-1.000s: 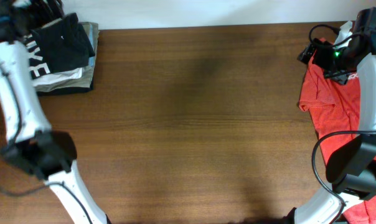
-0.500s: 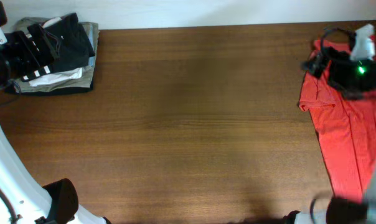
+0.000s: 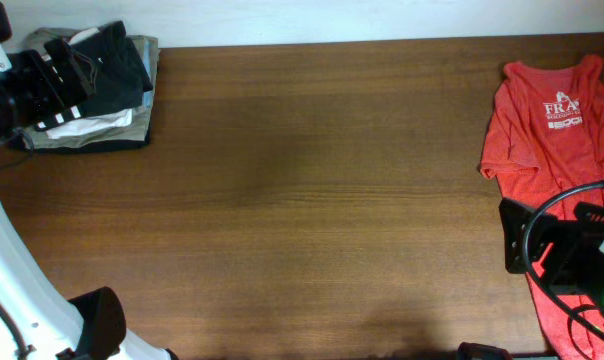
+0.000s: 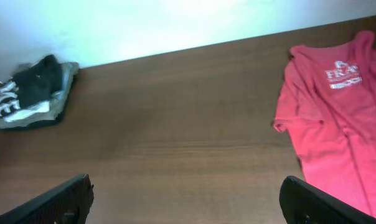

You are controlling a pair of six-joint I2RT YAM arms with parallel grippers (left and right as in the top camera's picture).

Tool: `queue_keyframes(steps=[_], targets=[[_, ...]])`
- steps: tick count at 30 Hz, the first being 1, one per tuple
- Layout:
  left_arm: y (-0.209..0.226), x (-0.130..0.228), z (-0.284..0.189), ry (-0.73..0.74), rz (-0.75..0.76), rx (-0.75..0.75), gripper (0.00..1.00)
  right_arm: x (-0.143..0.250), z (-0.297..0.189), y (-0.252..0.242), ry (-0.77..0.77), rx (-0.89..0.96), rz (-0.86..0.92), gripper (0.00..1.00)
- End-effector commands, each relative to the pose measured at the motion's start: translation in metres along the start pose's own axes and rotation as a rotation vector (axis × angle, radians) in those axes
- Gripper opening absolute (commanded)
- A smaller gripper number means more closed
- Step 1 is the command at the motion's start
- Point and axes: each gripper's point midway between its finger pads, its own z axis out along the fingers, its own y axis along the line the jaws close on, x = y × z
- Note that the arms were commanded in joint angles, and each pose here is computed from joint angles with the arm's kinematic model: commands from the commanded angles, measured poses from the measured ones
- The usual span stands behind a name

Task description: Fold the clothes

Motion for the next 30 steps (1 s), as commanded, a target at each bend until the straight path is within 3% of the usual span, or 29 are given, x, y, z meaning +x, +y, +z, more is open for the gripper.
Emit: queue_keyframes(steps=[1,6,9,13,17,23,26,30], targets=[[0.0,0.0,-0.006,-0.013,0.009,0.0,0.99,0.005,-0.012,0.002,-0.03,0.018,-0.079,0.99],[0.0,0.0,-0.006,-0.013,0.009,0.0,0.99,0.044,0.014,-0.009,-0.122,0.015,-0.105,0.99],[-0.001,0.0,-0.006,-0.013,0.01,0.0,0.99,0.097,0.094,-0.031,-0.183,0.0,-0.114,0.99],[0.0,0.0,-0.006,-0.013,0.009,0.0,0.99,0.12,0.164,-0.032,-0.425,-0.103,-0.18,0.99],[-0.001,0.0,-0.006,-0.013,0.009,0.0,0.99,0.135,0.18,-0.032,-0.57,-0.132,-0.213,0.99],[0.0,0.0,-0.006,-0.013,0.009,0.0,0.99,0.127,0.169,-0.036,-0.781,-0.12,-0.227,0.99],[-0.001,0.0,-0.006,-0.013,0.009,0.0,0.99,0.133,0.176,-0.042,-0.745,-0.09,-0.212,0.99],[0.0,0.0,-0.006,-0.013,0.009,0.0,0.99,0.176,0.208,-0.051,-0.521,-0.082,-0.188,0.99]])
